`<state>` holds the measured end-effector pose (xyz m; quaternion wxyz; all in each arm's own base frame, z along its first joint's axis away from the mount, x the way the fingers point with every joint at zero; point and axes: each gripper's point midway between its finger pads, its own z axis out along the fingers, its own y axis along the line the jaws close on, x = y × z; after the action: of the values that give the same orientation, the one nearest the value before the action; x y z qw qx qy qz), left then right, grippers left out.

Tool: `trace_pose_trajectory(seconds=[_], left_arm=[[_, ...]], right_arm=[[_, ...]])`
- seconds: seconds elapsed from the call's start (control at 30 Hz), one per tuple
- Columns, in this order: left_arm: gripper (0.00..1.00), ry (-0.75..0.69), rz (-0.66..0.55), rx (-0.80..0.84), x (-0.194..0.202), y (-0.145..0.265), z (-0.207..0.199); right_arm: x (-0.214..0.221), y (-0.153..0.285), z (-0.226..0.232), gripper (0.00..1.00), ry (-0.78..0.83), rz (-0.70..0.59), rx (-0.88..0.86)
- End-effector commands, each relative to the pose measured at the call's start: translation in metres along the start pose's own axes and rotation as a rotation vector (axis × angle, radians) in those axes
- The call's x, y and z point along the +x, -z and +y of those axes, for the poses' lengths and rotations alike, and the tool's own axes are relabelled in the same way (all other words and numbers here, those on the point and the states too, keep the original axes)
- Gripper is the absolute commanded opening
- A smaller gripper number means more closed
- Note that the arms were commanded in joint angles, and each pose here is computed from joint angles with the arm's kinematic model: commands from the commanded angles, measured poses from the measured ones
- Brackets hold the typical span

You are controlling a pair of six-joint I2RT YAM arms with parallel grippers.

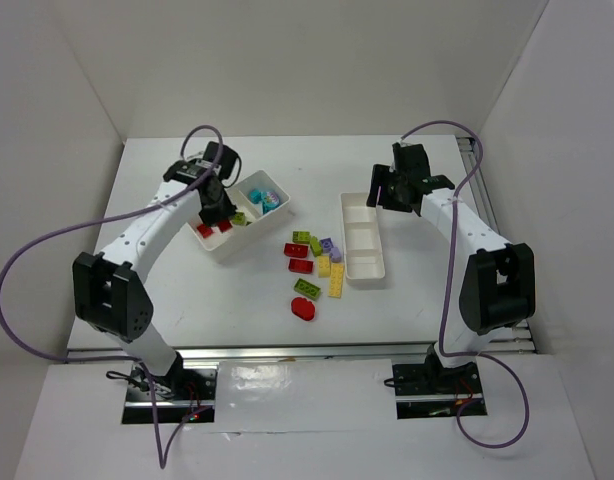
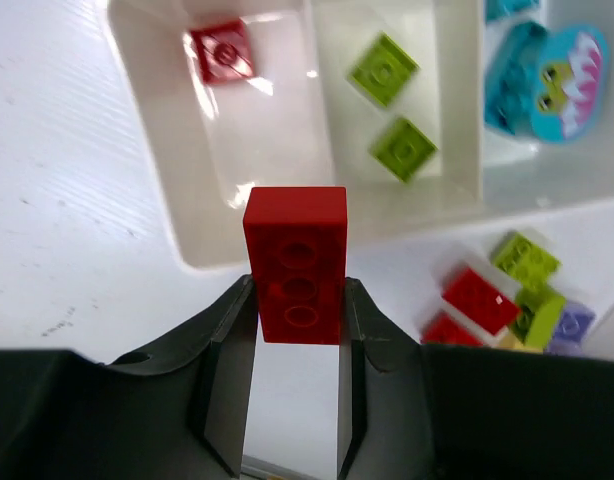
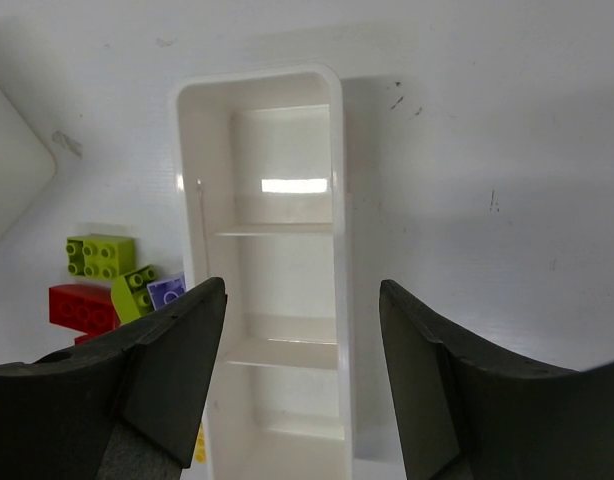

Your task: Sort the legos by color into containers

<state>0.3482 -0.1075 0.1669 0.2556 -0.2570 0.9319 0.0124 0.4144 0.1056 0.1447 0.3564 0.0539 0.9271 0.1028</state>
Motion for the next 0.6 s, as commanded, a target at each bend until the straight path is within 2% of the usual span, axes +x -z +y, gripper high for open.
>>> trace_pose_trajectory(seconds=[0.0, 0.2, 0.23, 0.33, 0.37, 0.47, 0.57], left_arm=[[0.18, -0.004, -0.031, -0.086, -0.027, -0.014, 0.028], [0.2, 0.073, 0.026, -0.124, -0.038, -0.046, 0.041], [0.37, 0.072, 0.028, -0.125, -0.039, -0.053, 0.039], [0.82, 0.063, 0.012, -0.133, -0.043, -0.061, 0.032], [0.94, 0.055, 0.011, -0.128, -0.043, -0.062, 0.027], [0.95, 0.014, -0.027, -0.107, -0.047, -0.054, 0.01], [0.85, -0.108, -0.073, -0.056, -0.041, -0.033, -0.015]], right_arm=[[-0.011, 0.006, 0.004, 0.7, 0.0, -0.028, -0.016], [-0.01, 0.005, 0.016, 0.7, -0.005, -0.021, -0.04], [-0.013, 0.004, 0.015, 0.7, -0.005, -0.032, -0.034], [-0.01, 0.001, 0.014, 0.7, -0.006, -0.024, -0.031], [-0.009, 0.001, 0.018, 0.7, 0.001, -0.022, -0.037], [-0.012, 0.002, 0.019, 0.7, 0.001, -0.017, -0.036], [-0.011, 0.002, 0.021, 0.7, 0.008, -0.018, -0.033]])
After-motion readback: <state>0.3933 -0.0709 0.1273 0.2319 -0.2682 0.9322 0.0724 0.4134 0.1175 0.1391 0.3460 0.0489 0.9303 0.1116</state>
